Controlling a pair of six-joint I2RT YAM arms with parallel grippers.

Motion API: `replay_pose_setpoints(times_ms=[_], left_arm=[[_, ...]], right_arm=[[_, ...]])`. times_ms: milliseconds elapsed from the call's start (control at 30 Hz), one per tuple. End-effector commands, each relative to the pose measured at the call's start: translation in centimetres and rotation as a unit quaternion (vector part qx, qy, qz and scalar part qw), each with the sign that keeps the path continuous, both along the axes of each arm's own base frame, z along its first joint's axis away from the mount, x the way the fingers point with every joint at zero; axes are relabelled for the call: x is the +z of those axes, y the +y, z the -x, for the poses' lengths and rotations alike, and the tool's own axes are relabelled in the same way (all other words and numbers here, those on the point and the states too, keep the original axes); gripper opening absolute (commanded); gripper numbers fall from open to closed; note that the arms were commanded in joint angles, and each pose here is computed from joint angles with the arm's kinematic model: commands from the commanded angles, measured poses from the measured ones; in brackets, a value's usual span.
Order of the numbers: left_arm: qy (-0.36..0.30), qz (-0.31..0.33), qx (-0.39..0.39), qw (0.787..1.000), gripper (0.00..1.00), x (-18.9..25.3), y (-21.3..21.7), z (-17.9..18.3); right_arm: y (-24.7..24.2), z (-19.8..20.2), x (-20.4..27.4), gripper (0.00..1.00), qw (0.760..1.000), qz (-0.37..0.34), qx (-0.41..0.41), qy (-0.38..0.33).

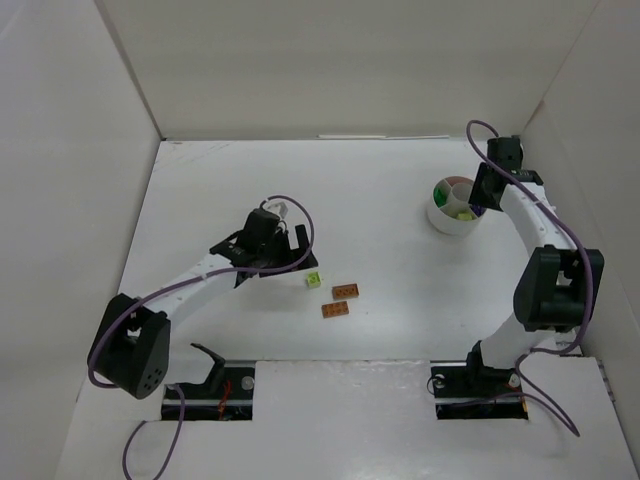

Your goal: Sort the legos into containers by color

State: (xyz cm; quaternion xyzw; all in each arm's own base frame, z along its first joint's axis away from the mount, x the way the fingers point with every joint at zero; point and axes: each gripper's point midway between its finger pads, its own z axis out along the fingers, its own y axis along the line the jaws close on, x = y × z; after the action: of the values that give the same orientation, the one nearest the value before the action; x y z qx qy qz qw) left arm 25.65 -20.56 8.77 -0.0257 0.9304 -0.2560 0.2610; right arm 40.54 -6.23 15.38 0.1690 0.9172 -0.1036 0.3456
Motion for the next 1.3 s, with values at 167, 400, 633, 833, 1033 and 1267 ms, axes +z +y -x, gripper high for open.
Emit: replay_pose_setpoints(times_ms=[167,400,633,833,1033,1267], left_arm=[[-0.026,0.012,-0.024,0.999,0.99,1.7,-1.4,-1.5],[-0.021,0.009,-0.024,0.999,0.99,1.4,-1.5,-1.7],[-0.021,0.009,-0.024,0.999,0.99,1.4,-1.5,-1.7],[-0.018,-0.011,-0.031,0.999,0.98,0.7,-2.7,-0.9],[0.003,-0.045,0.007,0.999,0.91,-0.5,-3.3,-1.1],[0.019,-0.055,0.026,0.998,0.84,-1.7,-3.6,-1.1]], right_arm=[[-1.1,-2.7,1.9,0.37,1.000,0.001,0.006,-0.030],[-0.9,-2.8,1.8,0.57,0.999,-0.003,0.016,-0.029],[-0.5,-2.6,2.2,0.61,0.999,-0.006,0.026,-0.036],[0.2,-0.9,4.9,0.61,0.996,-0.011,0.042,-0.077],[0.6,2.0,5.4,0.61,0.995,-0.013,0.046,-0.085],[1.1,3.6,5.5,0.63,0.994,-0.019,0.054,-0.097]])
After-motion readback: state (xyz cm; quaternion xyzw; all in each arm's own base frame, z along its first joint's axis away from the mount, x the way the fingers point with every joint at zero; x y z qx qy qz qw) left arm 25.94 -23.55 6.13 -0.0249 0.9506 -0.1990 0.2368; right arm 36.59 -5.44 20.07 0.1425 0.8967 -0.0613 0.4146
